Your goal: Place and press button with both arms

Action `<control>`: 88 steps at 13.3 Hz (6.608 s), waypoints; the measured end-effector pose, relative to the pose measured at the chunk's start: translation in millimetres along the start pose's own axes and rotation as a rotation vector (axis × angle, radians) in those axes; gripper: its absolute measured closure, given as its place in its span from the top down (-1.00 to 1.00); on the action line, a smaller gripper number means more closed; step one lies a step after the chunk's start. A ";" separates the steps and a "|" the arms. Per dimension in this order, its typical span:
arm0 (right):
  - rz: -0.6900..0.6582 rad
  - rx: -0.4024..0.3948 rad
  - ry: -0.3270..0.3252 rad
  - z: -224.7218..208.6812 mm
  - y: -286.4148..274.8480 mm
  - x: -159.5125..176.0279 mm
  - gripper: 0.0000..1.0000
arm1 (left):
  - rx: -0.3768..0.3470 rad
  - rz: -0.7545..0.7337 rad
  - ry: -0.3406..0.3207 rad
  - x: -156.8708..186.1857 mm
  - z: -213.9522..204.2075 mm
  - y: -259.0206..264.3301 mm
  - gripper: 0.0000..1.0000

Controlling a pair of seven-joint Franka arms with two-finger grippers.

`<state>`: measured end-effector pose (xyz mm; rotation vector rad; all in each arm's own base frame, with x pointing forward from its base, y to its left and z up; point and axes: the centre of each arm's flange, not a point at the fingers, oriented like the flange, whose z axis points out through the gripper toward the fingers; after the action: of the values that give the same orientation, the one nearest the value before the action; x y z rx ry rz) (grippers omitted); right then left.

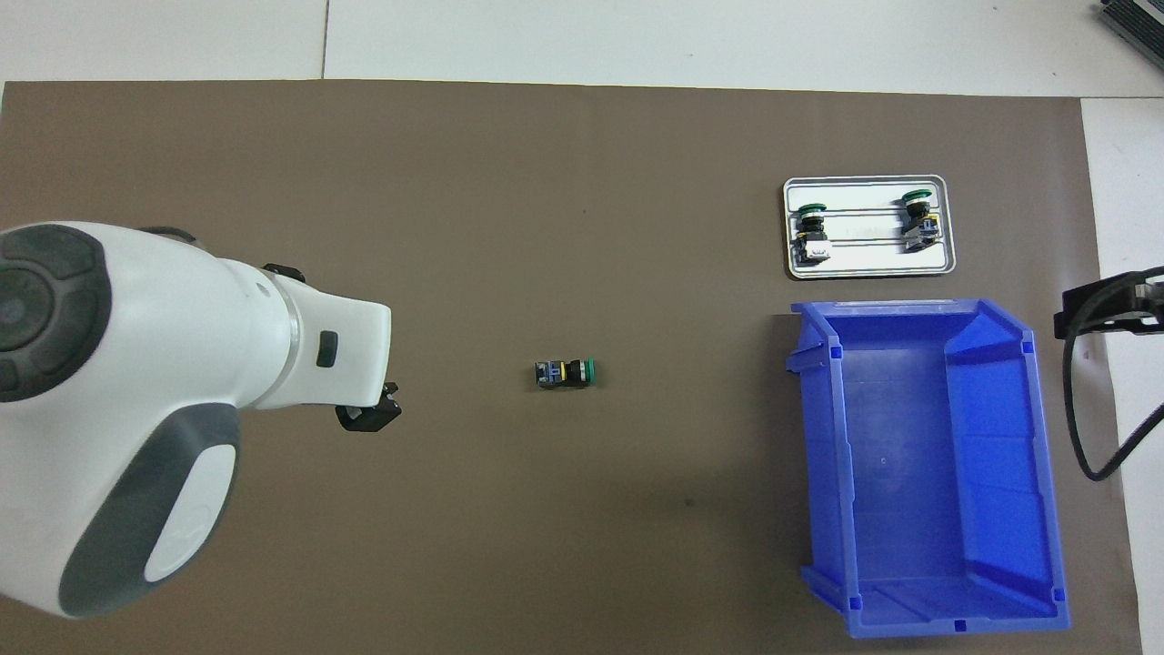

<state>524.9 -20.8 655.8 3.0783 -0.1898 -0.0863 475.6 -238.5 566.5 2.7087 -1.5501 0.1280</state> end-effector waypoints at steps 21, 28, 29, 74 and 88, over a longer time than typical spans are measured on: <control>0.000 0.000 0.000 0.0 0.0 0.0 1.00 | -0.077 0.346 0.109 145.7 205.7 112.5 0.77; 0.000 0.000 0.000 0.0 0.0 0.0 1.00 | -0.085 0.324 0.081 153.2 247.5 107.1 0.75; 0.000 0.000 0.000 0.0 0.0 0.0 1.00 | -0.084 0.321 0.082 153.4 250.5 106.7 0.74; 0.000 0.000 0.000 -0.2 0.0 0.0 1.00 | -0.877 -0.873 0.654 20.2 233.7 -92.8 -0.88; 0.000 0.000 0.000 -0.2 0.0 0.0 1.00 | -1.143 -1.424 1.001 -42.7 265.5 -75.6 -0.88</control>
<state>524.9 -20.8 656.0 3.0783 -0.1898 -0.0856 535.7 -178.4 300.4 1.6149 0.5586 0.3184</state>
